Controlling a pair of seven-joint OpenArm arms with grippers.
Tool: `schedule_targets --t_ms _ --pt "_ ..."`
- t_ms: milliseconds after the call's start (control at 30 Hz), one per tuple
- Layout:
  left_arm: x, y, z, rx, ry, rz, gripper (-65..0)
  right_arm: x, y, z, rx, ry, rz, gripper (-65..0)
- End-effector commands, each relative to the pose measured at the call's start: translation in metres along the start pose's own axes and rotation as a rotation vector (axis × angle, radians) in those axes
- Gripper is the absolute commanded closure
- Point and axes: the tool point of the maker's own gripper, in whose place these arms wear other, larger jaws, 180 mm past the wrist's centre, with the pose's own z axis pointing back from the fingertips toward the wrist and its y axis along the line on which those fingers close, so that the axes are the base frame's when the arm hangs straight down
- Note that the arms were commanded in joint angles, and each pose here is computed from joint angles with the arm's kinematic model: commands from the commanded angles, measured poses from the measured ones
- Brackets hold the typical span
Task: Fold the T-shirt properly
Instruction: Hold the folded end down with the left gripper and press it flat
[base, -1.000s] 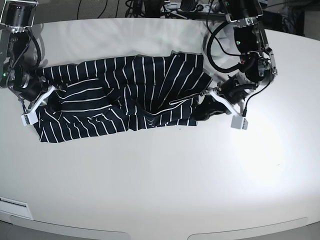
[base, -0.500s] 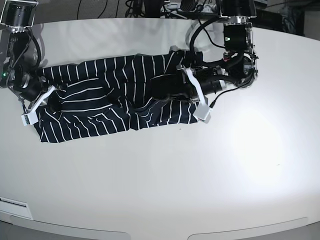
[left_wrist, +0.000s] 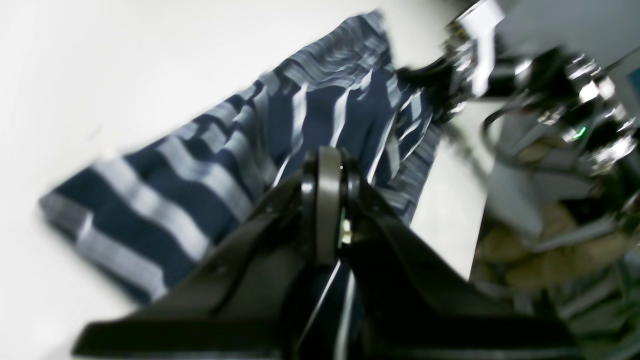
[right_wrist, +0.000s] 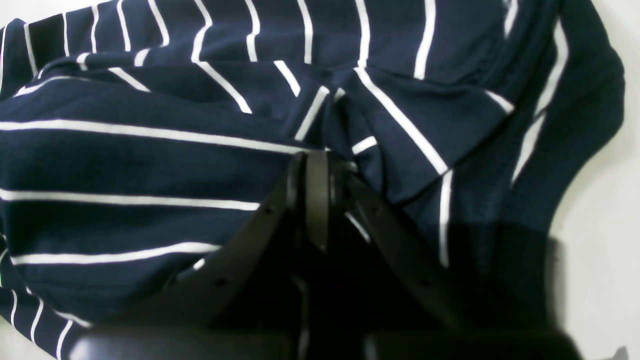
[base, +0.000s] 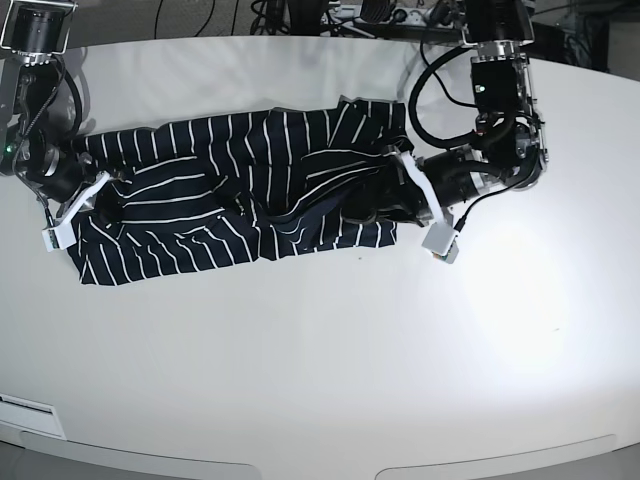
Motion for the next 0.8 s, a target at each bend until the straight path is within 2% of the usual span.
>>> schedule_targets --t_ms 0,33,133,167,200,233,367,533,567,600,667,700,767 --pt "0.012 -0.011 -0.002 -0.042 -0.039 -0.030 0.0 -0.049 -0.007 0.000 -0.044 0.214 0.014 0.0" --pt "0.009 -0.012 -0.003 -0.048 -0.025 -0.029 -4.8 -0.048 -0.007 0.000 -0.043 0.213 0.014 0.0" --pt "0.000 -0.017 -0.005 -0.067 0.007 -0.024 -29.2 -0.048 -0.006 0.000 -0.042 0.213 0.015 0.0" --pt "-0.002 -0.020 -0.005 -0.077 0.018 -0.022 -35.1 -0.048 -0.006 0.000 -0.043 0.213 0.015 0.0" --pt "-0.005 -0.022 -0.005 -0.088 0.031 -0.021 -37.8 -0.048 -0.007 0.000 -0.043 0.214 0.015 0.0" --pt "-0.006 -0.024 -0.004 -0.098 0.043 -0.023 -37.9 -0.048 -0.007 0.000 -0.043 0.214 0.014 0.0" --pt "-0.005 -0.027 0.003 -0.098 0.063 -0.063 -37.9 -0.049 -0.007 0.000 -0.046 0.216 0.015 0.0" --pt "-0.012 -0.017 0.013 -0.047 0.112 -0.092 -37.1 -0.048 -0.007 0.000 -0.045 0.214 0.015 0.0" --pt "-0.013 -0.014 0.014 -0.033 0.117 -0.096 -34.3 -0.048 -0.007 0.000 -0.043 0.213 0.014 0.0" --pt "-0.014 -0.012 0.014 -0.025 0.122 -0.099 -28.1 -0.048 -0.006 0.000 -0.043 0.212 0.013 0.0" --pt "-0.013 -0.011 0.014 -0.020 0.121 -0.100 -6.8 -0.048 -0.006 0.000 -0.043 0.213 0.013 0.0" --pt "-0.013 -0.012 0.014 -0.022 0.120 -0.099 0.0 -0.048 -0.007 0.000 -0.043 0.213 0.013 0.0" --pt "-0.012 -0.012 0.014 -0.022 0.115 -0.099 0.0 -0.049 -0.007 0.000 -0.044 0.214 0.013 0.0"
